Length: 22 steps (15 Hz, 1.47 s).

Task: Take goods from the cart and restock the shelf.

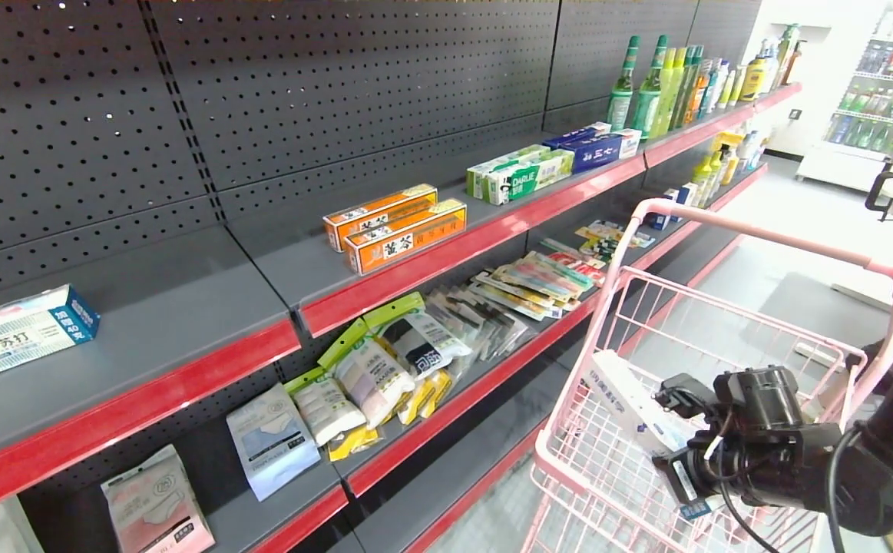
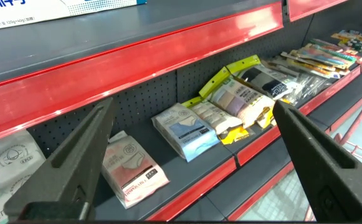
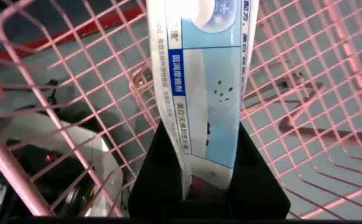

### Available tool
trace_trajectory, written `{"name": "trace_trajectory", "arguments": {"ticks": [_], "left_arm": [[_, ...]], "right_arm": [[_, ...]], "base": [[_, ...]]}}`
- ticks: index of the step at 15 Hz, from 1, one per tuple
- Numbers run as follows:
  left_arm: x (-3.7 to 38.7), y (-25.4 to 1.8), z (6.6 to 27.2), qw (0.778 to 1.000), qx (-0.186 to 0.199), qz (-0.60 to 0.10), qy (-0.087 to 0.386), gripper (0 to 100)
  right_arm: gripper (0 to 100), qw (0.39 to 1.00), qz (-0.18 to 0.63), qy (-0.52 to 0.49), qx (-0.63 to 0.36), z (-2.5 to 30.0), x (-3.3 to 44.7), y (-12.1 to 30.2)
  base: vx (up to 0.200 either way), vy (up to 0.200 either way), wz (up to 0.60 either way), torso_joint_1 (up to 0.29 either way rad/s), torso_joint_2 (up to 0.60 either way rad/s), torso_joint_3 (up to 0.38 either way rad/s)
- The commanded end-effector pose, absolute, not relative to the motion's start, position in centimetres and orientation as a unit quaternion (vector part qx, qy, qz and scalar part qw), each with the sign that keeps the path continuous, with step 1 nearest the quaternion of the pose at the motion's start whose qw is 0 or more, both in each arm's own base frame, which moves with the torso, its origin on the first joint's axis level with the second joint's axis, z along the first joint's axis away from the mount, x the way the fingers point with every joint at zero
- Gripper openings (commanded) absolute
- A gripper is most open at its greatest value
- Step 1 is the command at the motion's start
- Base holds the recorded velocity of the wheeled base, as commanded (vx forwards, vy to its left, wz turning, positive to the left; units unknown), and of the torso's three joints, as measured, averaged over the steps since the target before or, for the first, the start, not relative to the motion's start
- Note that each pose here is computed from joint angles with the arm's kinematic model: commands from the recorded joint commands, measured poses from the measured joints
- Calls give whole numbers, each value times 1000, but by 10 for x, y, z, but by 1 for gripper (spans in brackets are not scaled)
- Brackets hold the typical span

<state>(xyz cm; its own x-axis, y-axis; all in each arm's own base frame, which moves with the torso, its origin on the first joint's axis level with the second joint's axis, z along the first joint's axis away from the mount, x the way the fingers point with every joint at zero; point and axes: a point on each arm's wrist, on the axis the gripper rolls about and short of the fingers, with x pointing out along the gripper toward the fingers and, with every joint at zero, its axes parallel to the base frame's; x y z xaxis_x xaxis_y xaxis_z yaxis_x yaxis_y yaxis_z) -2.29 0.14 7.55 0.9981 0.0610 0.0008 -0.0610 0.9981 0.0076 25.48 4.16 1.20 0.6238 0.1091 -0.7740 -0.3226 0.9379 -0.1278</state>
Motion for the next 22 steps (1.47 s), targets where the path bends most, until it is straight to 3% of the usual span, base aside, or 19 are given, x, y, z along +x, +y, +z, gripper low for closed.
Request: {"name": "trace_trajectory", "arguments": {"ticks": [1,3,4,6,10,15,22], "left_arm": [[-23,1,75,1000,4,31,0,100],[-23,1,75,1000,4,31,0,100],[-23,1,75,999,4,31,0,100],[-23,1,75,999,4,31,0,100],[-23,1,75,1000,4,31,0,100],[-23,1,75,999,4,31,0,100],[-23,1,75,1000,4,31,0,100]], "right_arm": [[0,923,91,353,-122,51,249,40],[0,927,86,345,-121,62,246,39],[0,927,79,347,-120,93,238,34],[0,928,68,347,-115,123,234,28],[0,944,21,313,-99,159,207,6],[0,947,-24,309,-84,179,150,-10],[0,950,-59,297,-77,177,100,-14]], "base": [[0,0,0,0,0,0],[0,0,0,0,0,0],[0,0,0,0,0,0],[0,0,0,0,0,0],[0,0,0,0,0,0],[0,0,0,0,0,0],[0,0,0,82,-190,-113]]}}
